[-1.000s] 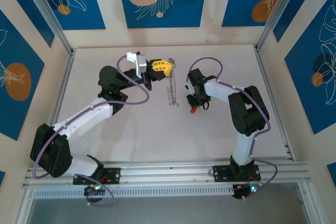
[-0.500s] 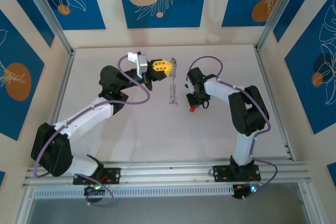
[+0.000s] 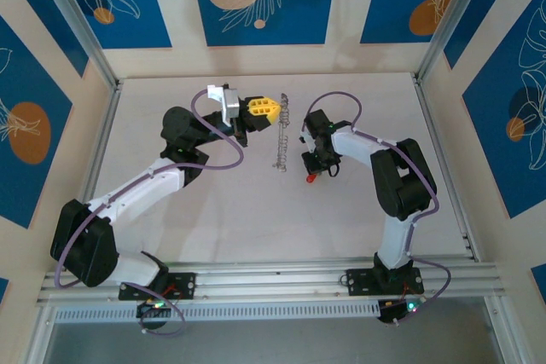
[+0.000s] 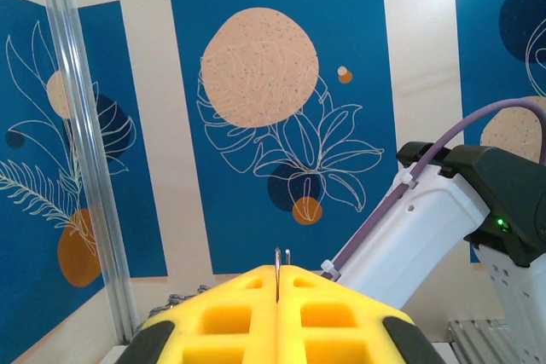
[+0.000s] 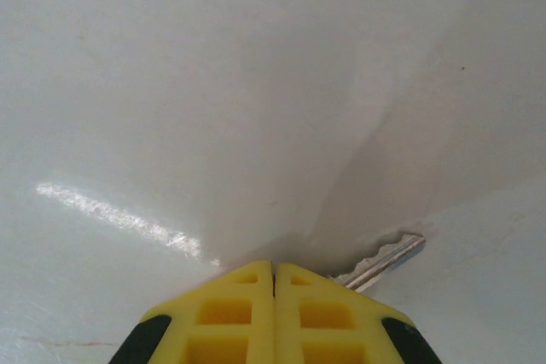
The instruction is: Put the keys on the keyring
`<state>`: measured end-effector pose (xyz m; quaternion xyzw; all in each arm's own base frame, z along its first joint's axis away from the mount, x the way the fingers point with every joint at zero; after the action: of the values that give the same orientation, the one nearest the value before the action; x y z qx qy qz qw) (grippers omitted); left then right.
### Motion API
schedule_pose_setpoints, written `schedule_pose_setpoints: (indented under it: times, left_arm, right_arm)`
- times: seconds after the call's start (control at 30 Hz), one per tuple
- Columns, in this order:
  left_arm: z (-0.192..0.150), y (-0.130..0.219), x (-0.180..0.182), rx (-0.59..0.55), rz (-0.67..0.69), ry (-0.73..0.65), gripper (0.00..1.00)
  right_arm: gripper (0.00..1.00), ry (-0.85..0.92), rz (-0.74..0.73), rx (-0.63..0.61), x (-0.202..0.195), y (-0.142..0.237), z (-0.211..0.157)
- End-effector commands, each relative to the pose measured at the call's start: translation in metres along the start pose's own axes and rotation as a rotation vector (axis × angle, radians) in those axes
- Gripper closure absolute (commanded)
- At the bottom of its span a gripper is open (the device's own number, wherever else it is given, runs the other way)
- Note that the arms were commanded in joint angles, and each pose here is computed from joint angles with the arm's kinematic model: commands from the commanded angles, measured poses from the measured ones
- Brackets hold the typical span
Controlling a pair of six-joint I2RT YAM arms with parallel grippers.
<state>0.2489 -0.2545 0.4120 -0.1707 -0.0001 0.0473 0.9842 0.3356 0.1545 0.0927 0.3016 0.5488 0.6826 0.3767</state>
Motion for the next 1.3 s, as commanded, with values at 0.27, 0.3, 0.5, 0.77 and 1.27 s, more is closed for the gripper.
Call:
schedule_pose_setpoints:
  times: [0.27,0.3,0.5,0.77,1.27]
  left_arm:
    - [0.018,-0.003,-0.012,-0.054,-0.053,-0.058,1.00]
    - [0.018,-0.003,-0.012,-0.054,-0.054,-0.059,1.00]
    - [0.017,-0.003,-0.012,-0.053,-0.054,-0.057,1.00]
    - [0.018,-0.002,-0.013,-0.056,-0.055,-0.059,1.00]
    - [0.018,-0.002,-0.013,-0.060,-0.056,-0.056,1.00]
  right_arm:
    - [0.83,-0.027,0.030,0.021,0.001,-0.005,0.000]
    - [0.83,-0.027,0.031,0.021,0.001,-0.005,-0.001]
    - [0.83,-0.026,0.025,0.016,0.001,0.000,-0.001]
    - [0.84,-0.022,0.018,0.006,0.001,0.005,0.000]
    - [0.88,-0.017,0.010,0.003,0.001,0.010,-0.001]
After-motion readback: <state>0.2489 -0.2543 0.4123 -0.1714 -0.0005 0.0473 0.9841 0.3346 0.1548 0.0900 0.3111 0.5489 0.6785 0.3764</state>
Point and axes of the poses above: each hand's point on the last joint's axis, 136 mm out from that joint toward the fingers, its own y axis back along the fingers, its own x axis along the line the jaws close on, z = x × y, the point moved 7 cm from there along y, back along the fingers, and after that the axes turned 10 degrees about y, right-handed, at the moved point
